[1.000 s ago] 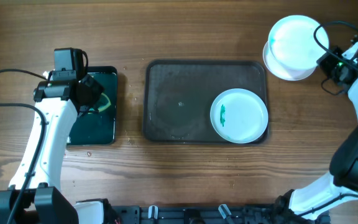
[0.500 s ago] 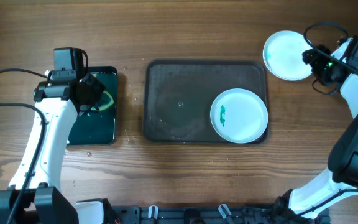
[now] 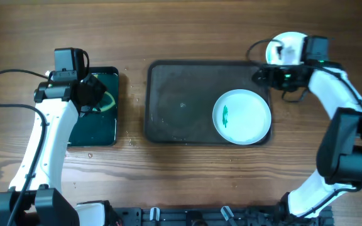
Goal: Clean dirty plates on tray and stack at the side
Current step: 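Move right gripper back and grasp rim of the last plate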
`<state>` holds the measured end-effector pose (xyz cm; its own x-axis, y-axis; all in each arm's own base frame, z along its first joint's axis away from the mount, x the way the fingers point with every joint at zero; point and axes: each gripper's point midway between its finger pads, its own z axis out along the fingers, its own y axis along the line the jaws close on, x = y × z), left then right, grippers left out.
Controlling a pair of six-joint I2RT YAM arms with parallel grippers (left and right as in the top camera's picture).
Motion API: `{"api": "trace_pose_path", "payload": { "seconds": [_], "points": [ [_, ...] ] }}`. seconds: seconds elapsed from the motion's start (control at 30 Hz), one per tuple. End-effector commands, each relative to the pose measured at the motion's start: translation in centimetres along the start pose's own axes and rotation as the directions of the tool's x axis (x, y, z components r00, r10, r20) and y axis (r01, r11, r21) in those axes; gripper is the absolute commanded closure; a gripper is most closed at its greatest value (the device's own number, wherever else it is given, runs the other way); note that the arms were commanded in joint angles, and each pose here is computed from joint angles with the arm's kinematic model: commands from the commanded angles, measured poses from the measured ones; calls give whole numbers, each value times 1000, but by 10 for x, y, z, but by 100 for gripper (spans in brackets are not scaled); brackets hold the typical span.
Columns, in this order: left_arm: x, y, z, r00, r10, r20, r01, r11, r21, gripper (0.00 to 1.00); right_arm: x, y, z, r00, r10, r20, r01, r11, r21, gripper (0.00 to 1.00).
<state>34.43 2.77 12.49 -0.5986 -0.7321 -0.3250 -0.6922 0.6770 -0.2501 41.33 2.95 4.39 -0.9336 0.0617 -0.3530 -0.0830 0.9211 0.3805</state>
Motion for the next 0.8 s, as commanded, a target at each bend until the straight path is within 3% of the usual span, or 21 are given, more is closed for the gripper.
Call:
{"api": "trace_pose_path", "payload": {
  "seconds": [0.0, 0.17, 0.53, 0.63, 0.77],
  "points": [
    [-1, -2, 0, 1000, 11, -1, -11, 1000, 14, 96, 17, 3, 9, 982, -173, -73, 181, 975, 129, 21],
    [-1, -2, 0, 1000, 11, 1, -11, 1000, 16, 96, 28, -6, 13, 960, -235, -154, 271, 921, 281, 23],
    [-1, -7, -1, 1000, 11, -4, -10, 999, 39, 96, 70, -6, 6, 933, -175, -315, 261, 932, 253, 25],
    [-1, -8, -1, 1000, 11, -3, -11, 999, 43, 96, 73, -5, 5, 942, -126, -312, 212, 943, 258, 44],
    [-1, -8, -1, 1000, 11, -5, -10, 999, 46, 96, 77, 27, 13, 949, -109, -296, 147, 983, 111, 55]
  ]
}}
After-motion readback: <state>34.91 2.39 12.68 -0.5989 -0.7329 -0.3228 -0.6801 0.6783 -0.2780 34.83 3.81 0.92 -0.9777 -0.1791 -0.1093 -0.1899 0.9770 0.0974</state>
